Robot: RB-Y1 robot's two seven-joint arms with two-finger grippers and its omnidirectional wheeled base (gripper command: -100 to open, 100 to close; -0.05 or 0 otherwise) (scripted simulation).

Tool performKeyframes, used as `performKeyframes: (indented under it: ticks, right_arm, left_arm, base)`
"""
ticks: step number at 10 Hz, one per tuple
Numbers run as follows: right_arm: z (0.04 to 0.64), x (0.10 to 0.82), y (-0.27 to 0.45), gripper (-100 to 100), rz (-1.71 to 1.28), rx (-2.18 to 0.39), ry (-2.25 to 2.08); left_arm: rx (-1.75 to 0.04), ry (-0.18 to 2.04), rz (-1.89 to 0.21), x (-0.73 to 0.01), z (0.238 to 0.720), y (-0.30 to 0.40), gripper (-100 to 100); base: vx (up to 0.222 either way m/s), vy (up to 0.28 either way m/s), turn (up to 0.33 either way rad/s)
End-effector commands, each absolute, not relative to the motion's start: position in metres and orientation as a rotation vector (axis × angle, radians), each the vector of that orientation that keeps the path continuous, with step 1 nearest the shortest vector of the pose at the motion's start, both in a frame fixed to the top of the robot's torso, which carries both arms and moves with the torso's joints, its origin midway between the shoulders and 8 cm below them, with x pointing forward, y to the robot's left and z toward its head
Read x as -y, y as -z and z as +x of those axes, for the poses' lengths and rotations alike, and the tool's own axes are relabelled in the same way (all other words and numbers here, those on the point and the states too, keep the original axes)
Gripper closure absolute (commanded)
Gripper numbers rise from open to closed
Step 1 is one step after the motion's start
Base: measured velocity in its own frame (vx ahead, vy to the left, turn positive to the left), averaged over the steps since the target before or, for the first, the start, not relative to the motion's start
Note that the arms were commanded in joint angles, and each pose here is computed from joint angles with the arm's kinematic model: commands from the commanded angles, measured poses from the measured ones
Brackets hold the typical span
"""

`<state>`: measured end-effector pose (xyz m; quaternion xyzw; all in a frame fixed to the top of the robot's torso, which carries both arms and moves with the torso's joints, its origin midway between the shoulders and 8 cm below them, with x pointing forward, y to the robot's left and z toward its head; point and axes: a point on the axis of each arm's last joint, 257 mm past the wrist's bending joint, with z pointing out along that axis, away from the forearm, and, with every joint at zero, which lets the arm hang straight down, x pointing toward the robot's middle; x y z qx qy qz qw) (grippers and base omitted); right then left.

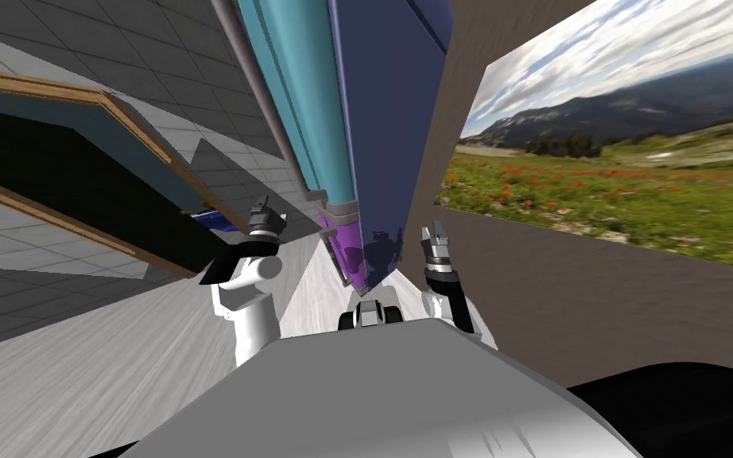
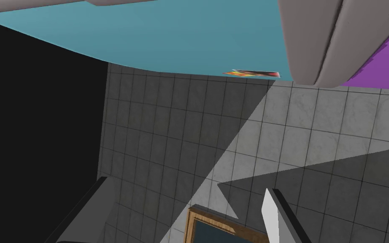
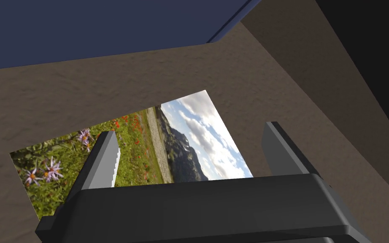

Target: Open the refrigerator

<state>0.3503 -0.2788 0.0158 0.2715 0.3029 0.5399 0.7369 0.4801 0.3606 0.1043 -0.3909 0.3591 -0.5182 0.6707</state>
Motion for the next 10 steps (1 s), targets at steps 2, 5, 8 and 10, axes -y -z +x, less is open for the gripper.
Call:
performKeyframes:
  ticks: [2,5,8,10]
  right_arm:
    - [0.350,0.279,-0.016,0,0.596,-0.665,-1.186]
    - [0.350,0.279,-0.016,0,0.596,-0.665,-1.186]
    - [0.350,0.279,-0.016,0,0.596,-0.665,-1.186]
    - [0.350,0.279,-0.016,0,0.596,-0.665,-1.186]
  left_arm:
    - [-0.840,1.178,-0.933,-0.362,0.492,-0.102,-100]
    - [-0.864,1.191,-0.970,-0.363,0.501,-0.102,-100]
    - [-0.888,1.203,-0.999,-0.362,0.508,-0.102,-100]
    - [-0.910,1.214,-1.019,-0.361,0.514,-0.104,-100]
  base:
    - [0.032,-0.118,0.103]
    - [0.024,-0.163,0.145]
    - [0.016,-0.151,0.128]
    - [0.016,-0.162,0.186]
